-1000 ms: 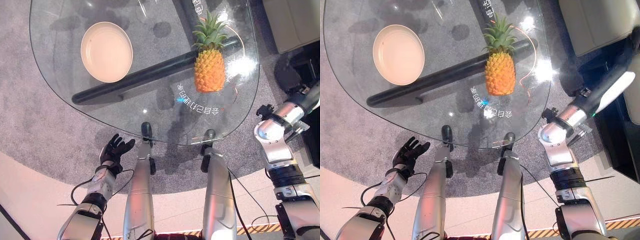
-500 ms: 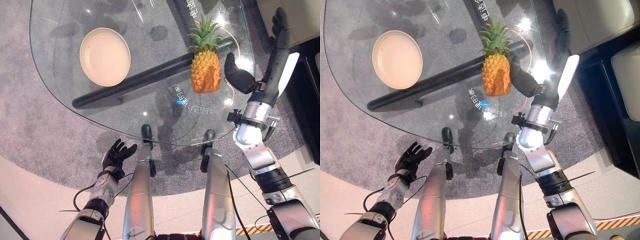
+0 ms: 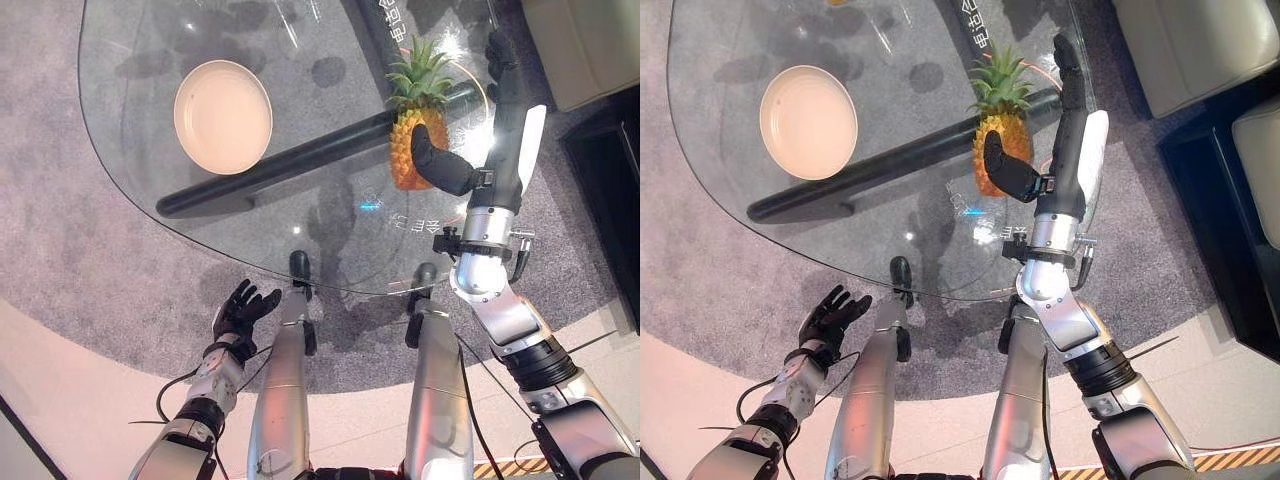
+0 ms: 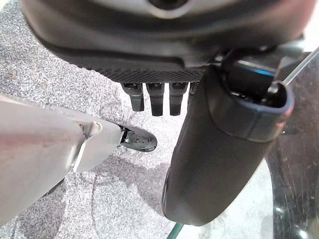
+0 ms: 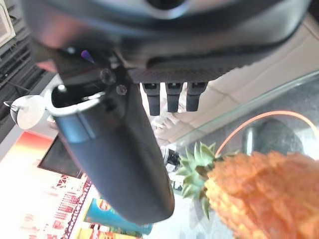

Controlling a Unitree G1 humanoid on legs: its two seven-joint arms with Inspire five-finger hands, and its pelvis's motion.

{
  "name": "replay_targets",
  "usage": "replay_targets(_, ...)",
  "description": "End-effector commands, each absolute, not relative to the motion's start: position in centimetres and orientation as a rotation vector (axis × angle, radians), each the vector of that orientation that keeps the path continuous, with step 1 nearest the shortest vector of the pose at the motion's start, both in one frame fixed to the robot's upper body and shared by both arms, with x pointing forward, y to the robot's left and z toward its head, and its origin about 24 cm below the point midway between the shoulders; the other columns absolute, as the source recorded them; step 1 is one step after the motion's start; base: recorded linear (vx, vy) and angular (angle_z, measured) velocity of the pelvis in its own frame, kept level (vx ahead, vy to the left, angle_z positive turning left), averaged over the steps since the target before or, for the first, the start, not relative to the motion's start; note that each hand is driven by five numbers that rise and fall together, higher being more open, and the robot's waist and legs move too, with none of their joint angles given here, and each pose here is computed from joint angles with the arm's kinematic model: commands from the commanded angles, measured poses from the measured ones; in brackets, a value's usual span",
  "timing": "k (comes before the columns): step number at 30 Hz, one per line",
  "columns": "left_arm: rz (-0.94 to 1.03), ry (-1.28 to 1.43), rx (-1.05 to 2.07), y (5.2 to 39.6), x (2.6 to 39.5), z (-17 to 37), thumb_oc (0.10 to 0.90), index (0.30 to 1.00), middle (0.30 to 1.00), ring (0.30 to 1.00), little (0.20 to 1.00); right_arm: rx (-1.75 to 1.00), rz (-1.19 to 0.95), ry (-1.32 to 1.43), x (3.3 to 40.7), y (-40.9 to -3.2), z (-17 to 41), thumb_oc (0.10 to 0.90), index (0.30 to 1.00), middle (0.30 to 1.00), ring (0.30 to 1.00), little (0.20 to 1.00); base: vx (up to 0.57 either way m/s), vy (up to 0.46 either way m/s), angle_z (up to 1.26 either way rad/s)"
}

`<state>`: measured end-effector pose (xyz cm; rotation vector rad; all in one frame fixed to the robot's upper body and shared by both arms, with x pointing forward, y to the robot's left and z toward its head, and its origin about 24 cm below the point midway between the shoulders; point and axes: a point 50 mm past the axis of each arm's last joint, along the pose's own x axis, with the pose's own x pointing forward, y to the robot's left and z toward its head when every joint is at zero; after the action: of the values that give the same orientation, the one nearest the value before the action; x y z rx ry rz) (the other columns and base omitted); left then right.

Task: Pick up the fruit to the plate

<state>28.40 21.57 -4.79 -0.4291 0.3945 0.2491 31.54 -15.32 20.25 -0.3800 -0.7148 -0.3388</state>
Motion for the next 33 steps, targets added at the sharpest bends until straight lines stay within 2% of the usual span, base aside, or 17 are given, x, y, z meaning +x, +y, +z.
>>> replay_targets(1, 0.293, 0.431, -0.385, 22.4, 26.7, -6.2, 0.8, 0.9, 0.9, 0.9, 0.9, -0.323, -0.255, -0.926, 29.4, -13.5, 24.4, 0.8, 0.9, 0.9, 0.9, 0.9, 0.0, 0.0, 0.0)
replay_targets(12, 0.279, 0.443, -0.378, 22.0, 26.7, -6.4, 0.8, 0.9, 0.9, 0.9, 0.9, -0.354, -0.264, -0.748, 31.2, -13.2, 22.0, 0.8, 0.9, 0.9, 0.9, 0.9, 0.0, 0.0, 0.0)
replay_targets(33, 0.264, 0.451, -0.363, 21.8, 26.8, -6.4, 0.8, 0.9, 0.9, 0.9, 0.9, -0.366, -0.356, -0.615, 32.6, -14.0, 19.8, 0.8, 0.9, 0.9, 0.9, 0.9, 0.0, 0.0, 0.0)
